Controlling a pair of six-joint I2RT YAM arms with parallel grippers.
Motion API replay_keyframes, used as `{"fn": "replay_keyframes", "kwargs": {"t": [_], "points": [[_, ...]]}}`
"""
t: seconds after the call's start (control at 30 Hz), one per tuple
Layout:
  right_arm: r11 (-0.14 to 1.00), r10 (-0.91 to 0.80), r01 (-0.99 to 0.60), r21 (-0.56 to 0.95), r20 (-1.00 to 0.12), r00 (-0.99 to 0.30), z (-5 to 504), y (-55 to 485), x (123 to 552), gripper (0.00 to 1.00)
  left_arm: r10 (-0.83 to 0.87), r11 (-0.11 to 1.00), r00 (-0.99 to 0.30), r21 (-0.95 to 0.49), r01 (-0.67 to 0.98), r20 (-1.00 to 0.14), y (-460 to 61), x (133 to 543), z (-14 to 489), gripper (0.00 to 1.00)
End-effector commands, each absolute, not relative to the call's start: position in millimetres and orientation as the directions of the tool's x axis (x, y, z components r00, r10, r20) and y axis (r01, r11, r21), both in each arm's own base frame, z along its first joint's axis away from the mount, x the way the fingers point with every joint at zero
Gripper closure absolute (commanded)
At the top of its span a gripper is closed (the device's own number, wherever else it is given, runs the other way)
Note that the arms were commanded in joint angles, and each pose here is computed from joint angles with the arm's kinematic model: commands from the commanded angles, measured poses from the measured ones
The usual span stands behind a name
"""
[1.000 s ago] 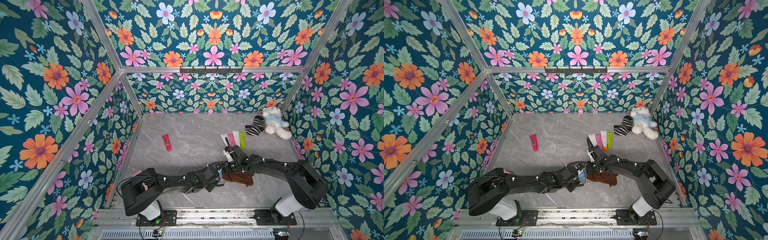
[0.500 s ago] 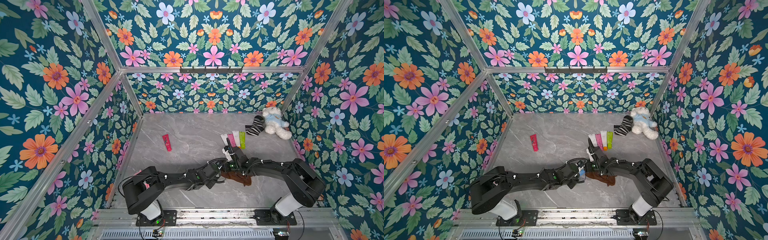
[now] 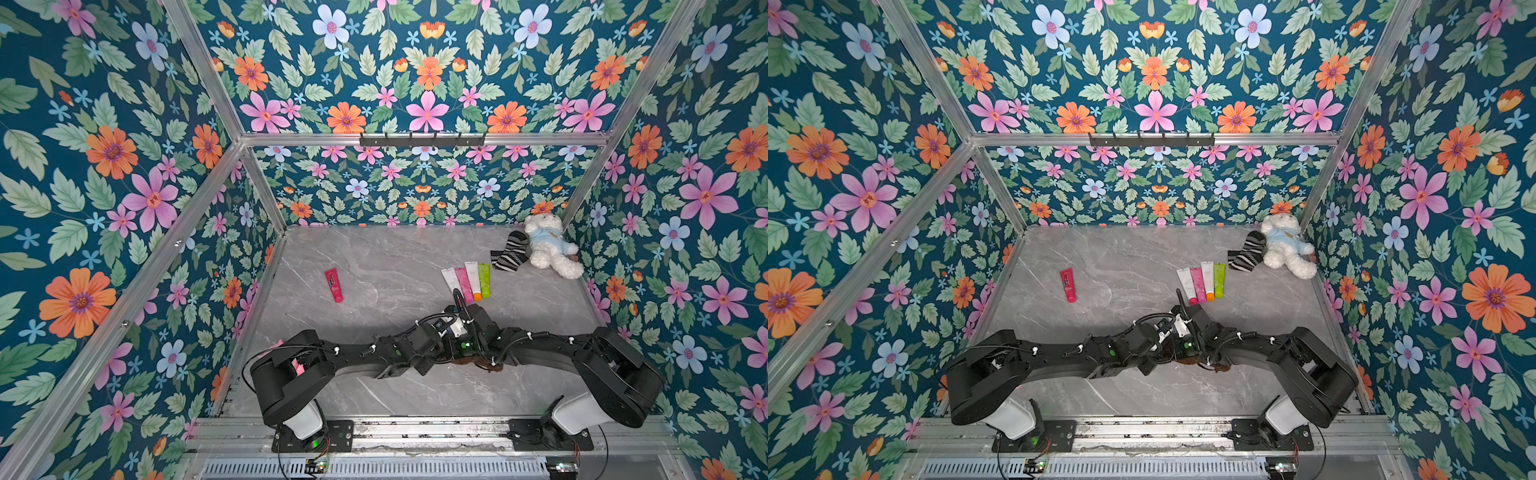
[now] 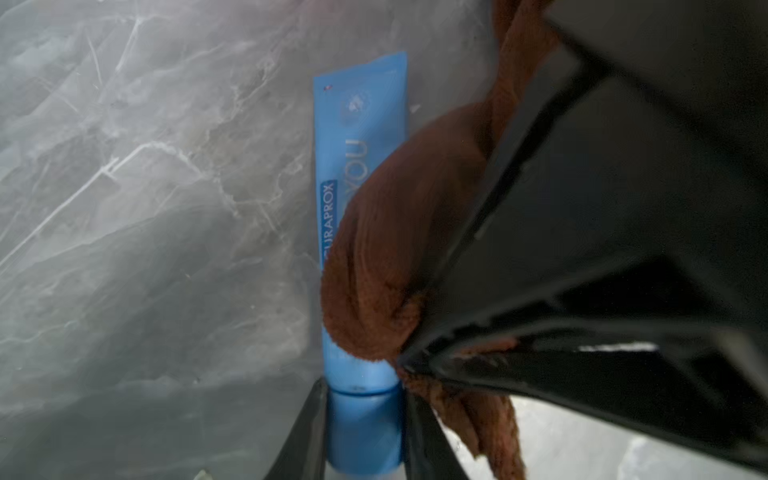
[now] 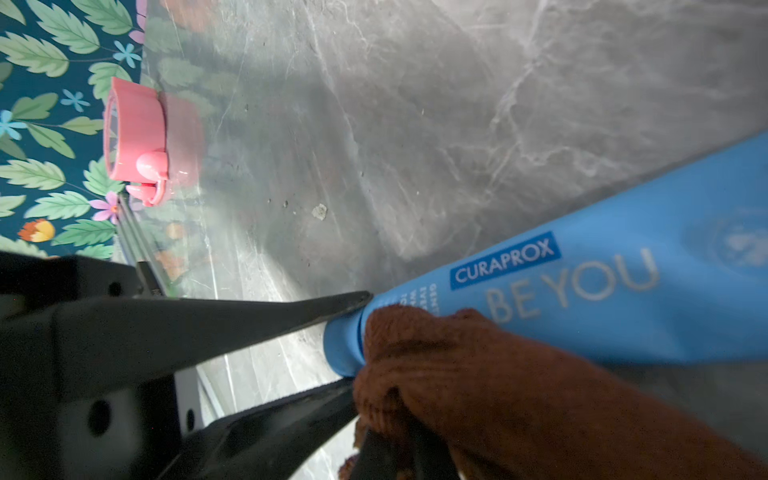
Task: Wipe the surface of the toothpaste tube
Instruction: Wipe the dirt from the toothpaste tube.
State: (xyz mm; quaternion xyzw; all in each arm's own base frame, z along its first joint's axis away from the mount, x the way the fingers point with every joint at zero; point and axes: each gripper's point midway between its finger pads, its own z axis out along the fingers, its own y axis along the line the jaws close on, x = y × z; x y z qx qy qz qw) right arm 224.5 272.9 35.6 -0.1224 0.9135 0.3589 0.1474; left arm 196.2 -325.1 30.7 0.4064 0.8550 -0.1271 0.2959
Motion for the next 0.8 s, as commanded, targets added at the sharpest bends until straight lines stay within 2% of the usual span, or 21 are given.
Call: {"fn": "replay_keyframes", "kwargs": {"t": [0.0, 0.13, 0.23, 0.4, 0.57, 0.63, 0.77], "points": [[0.763, -0.043, -0.244, 0.598, -0.33, -0.943, 25, 248, 240, 1.0, 0.661, 0.613, -0.511, 0.003, 0.79, -0.55, -317, 183, 17, 0.91], [0.873, 0.026, -0.146, 0.466, -0.345, -0.938, 19, 203, 261, 1.0, 0.664, 0.611, -0.512, 0.001, 0.792, -0.545, -317, 182, 16, 0.93], [0.923, 0.006, -0.134, 0.36, -0.362, -0.932, 21, 185, 265, 1.0, 0.661, 0.613, -0.511, 0.002, 0.79, -0.549, -316, 182, 17, 0.93], [0.818, -0.045, -0.275, 0.506, -0.419, -0.907, 54, 230, 253, 1.0, 0.658, 0.612, -0.509, 0.001, 0.791, -0.554, -316, 182, 18, 0.93], [0.709, -0.088, -0.352, 0.611, -0.418, -0.904, 69, 271, 241, 1.0, 0.658, 0.61, -0.507, 0.0, 0.792, -0.556, -316, 182, 19, 0.94], [0.705, -0.086, -0.344, 0.621, -0.407, -0.909, 63, 275, 243, 1.0, 0.659, 0.61, -0.507, -0.001, 0.793, -0.556, -316, 182, 19, 0.95], [0.771, -0.088, -0.298, 0.563, -0.369, -0.925, 38, 267, 248, 1.0, 0.657, 0.61, -0.506, 0.0, 0.792, -0.559, -315, 181, 19, 0.96]]}}
